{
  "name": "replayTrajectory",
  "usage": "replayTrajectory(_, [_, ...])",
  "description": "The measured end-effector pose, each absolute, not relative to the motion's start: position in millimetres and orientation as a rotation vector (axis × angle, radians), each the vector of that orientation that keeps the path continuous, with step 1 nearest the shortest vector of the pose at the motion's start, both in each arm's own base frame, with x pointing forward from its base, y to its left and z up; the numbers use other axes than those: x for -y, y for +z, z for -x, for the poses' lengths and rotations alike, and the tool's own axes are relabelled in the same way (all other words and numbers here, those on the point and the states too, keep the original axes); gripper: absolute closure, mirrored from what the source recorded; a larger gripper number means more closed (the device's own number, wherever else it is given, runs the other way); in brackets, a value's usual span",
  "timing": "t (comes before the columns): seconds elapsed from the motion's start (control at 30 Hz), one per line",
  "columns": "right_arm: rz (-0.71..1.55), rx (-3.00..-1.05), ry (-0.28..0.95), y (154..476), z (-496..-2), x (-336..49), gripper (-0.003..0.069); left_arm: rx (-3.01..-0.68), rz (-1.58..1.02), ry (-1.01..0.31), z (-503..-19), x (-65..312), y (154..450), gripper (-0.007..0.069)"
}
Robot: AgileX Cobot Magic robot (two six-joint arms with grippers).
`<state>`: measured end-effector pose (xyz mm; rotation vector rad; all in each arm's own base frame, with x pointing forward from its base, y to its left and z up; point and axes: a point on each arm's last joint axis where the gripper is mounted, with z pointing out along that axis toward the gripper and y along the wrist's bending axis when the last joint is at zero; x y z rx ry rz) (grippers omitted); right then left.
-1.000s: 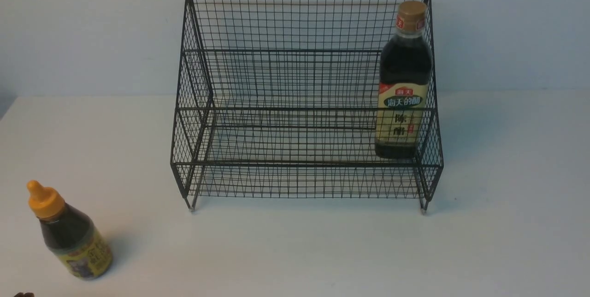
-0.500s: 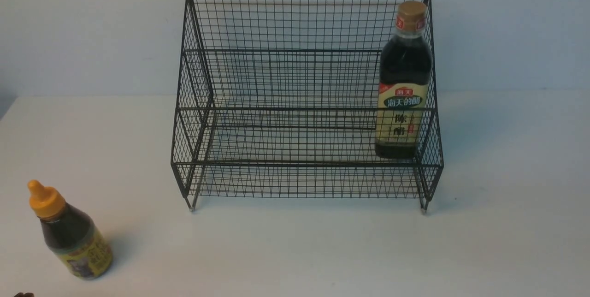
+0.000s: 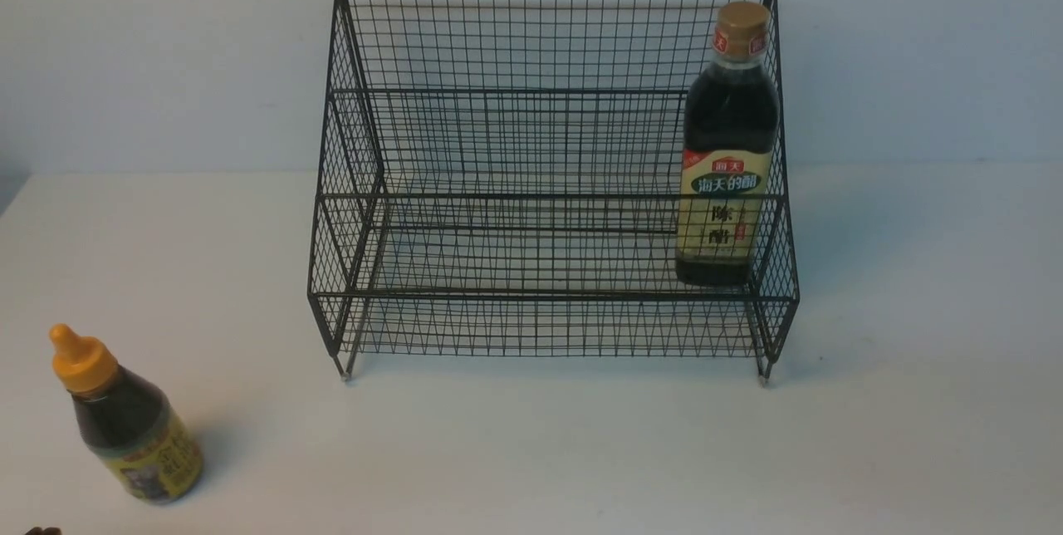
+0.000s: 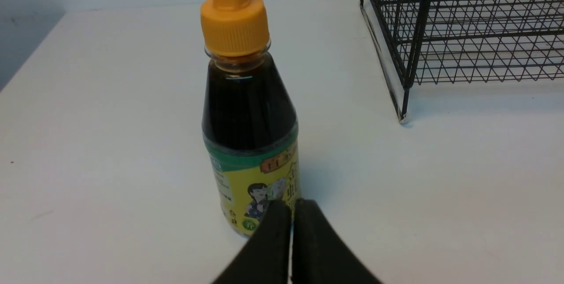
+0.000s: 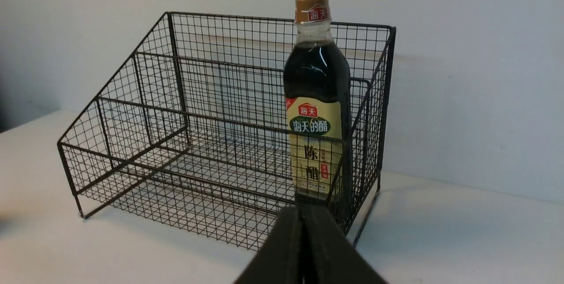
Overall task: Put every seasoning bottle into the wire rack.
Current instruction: Use the left arm to grab the condiment bottle closest to it
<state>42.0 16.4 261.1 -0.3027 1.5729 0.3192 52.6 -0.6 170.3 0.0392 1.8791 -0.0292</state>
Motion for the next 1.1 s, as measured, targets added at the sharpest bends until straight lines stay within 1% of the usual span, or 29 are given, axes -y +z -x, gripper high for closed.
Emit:
replayTrajectory(0.17, [0.315,-1.573,0.300,259,-43,-16,0.0673,-1.879,-0.039,-0.029,-53,1,170,0.0630])
replayTrajectory(0.37, [0.320,-1.615,0.211,243,-47,-15,0.0673,-1.879,-0.039,-0.029,-53,1,170,0.0630])
replayTrajectory(0.43, [0.263,-1.637,0.101,235,-49,-10,0.0673,-1.879,-0.039,-0.029,-53,1,170,0.0630])
replayTrajectory(0.53, [0.173,-1.667,0.018,225,-50,-5,0.0673,-1.879,-0.039,-0.029,-53,1,170,0.0630])
replayTrajectory(0.67, [0.102,-1.704,-0.030,212,-52,-1,0.0673,-1.879,-0.039,-0.029,-53,1,170,0.0630])
replayTrajectory(0.73, [0.055,-1.728,-0.066,200,-53,1,0.0673,-1.879,-0.039,-0.029,-53,1,170,0.0630])
replayTrajectory(0.87, [0.021,-1.778,-0.091,182,-54,3,0.0673,-1.879,-0.039,-0.029,-53,1,170,0.0630])
replayTrajectory(1.1, [0.015,-1.771,-0.092,181,-55,3,0.0673,-1.879,-0.039,-0.029,-53,1,170,0.0630])
